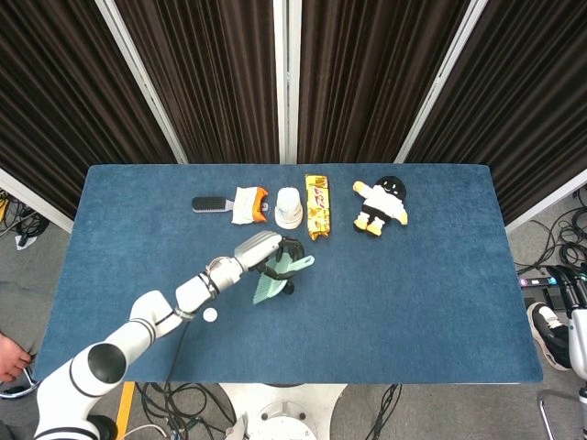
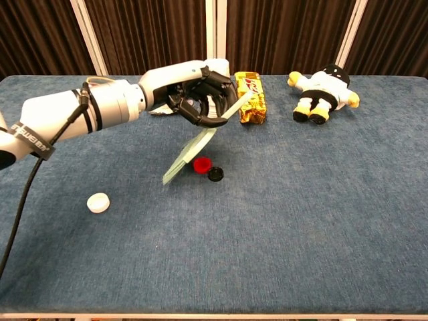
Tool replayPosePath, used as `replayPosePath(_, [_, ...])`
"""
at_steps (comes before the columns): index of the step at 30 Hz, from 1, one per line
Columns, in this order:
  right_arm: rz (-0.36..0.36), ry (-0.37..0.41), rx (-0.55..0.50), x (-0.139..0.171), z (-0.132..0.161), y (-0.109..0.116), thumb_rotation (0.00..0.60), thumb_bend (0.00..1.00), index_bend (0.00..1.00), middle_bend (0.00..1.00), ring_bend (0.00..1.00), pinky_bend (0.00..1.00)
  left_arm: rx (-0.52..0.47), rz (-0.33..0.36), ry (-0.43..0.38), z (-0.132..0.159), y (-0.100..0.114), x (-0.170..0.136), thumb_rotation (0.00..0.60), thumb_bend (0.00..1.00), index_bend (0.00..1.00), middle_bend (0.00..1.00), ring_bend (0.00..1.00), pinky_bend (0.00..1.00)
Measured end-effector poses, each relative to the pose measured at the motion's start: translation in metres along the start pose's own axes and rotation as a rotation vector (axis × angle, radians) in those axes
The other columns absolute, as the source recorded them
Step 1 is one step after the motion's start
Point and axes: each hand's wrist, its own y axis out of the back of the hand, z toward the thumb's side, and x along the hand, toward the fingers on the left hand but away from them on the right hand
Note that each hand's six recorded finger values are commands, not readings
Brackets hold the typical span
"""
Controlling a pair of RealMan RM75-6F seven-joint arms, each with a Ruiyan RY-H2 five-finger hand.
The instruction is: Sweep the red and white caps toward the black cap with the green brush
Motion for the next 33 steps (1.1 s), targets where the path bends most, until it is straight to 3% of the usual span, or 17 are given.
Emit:
replayPosePath(4, [-0.002, -0.001, 0.002, 0.000, -0.001, 0.000, 0.600, 0.17, 0.18, 0.19, 0.08, 0.15, -0.056, -0.009, -0.008, 0.005, -0.012, 0.003, 0.600, 0.40, 0.49, 0.56, 0.47, 0.59])
replayPosePath(9, [-0.004, 0.000, -0.001, -0.001, -0.001, 0.001, 0.600, 0.17, 0.18, 0.19, 0.08, 0.15, -0.034, -0.018, -0.048, 0.016, -0.018, 0.005, 0.600, 0.40, 0.49, 0.56, 0.47, 0.59])
replayPosePath(13, [-0.009, 0.010, -0.004, -0.003, 0.000, 0.001, 0.600, 0.17, 0.18, 0.19, 0.08, 0.15, 0.037, 0.023, -0.071, 0.020, -0.005, 0.003, 0.600, 0.40, 0.49, 0.56, 0.47, 0.57])
replayPosePath(17, [-0.008, 0.035, -0.010, -0.010, 0.004, 0.000, 0.600, 0.16, 0.18, 0.19, 0.08, 0.15, 0.123, 0.095, -0.059, 0.016, 0.017, -0.008, 0.600, 0.41, 0.49, 0.56, 0.47, 0.42])
replayPosePath(24, [0.010, 0.107, -0.029, -0.025, 0.016, -0.008, 0.600, 0.16, 0.18, 0.19, 0.08, 0.15, 0.239, 0.208, 0.041, 0.001, 0.045, -0.052, 0.600, 0.40, 0.49, 0.56, 0.47, 0.40])
replayPosePath(33, [0.016, 0.136, -0.040, -0.031, 0.019, -0.010, 0.600, 0.16, 0.18, 0.19, 0.08, 0.15, 0.280, 0.280, 0.255, 0.000, 0.041, -0.129, 0.600, 0.40, 0.49, 0.56, 0.47, 0.32])
